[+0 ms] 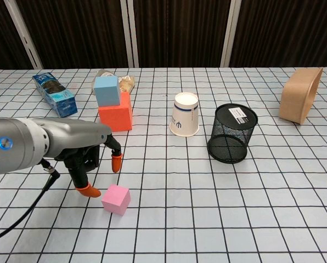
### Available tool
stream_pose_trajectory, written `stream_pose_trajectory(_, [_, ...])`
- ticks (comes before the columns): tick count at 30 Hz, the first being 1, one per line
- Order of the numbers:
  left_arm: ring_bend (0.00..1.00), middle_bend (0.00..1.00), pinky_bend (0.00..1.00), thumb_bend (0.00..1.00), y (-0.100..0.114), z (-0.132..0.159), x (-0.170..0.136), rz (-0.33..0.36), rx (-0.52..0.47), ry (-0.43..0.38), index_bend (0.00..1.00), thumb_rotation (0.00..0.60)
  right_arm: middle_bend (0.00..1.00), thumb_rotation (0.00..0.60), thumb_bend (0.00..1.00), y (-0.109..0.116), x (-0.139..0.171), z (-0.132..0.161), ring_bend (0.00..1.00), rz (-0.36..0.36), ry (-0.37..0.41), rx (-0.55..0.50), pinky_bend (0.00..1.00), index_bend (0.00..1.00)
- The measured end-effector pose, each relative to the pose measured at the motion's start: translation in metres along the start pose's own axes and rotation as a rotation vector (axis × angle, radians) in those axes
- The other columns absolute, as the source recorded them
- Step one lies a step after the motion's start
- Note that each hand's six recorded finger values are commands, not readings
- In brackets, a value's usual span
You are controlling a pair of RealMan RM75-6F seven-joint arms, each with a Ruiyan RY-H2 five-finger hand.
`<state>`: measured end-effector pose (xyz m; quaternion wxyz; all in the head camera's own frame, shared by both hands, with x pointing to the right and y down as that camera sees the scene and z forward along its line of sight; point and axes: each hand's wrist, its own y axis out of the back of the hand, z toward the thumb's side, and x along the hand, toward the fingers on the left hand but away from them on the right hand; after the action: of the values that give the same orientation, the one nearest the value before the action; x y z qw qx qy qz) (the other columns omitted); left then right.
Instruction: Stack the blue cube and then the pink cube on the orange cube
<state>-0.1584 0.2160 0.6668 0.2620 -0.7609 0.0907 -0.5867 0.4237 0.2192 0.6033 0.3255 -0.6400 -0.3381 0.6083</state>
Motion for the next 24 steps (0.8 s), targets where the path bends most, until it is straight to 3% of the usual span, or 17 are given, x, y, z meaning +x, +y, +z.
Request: stream_pose_trajectory(24, [0.79,0.9,0.85,0.27,-0.013,0.026,-0.002,0.022,0.12,-0.057,0.38,0.6,0.1,0.6,0.1,0.0,0.0,-0.001,0.17,0.011,-0.008,-0.004,0.37,0.12])
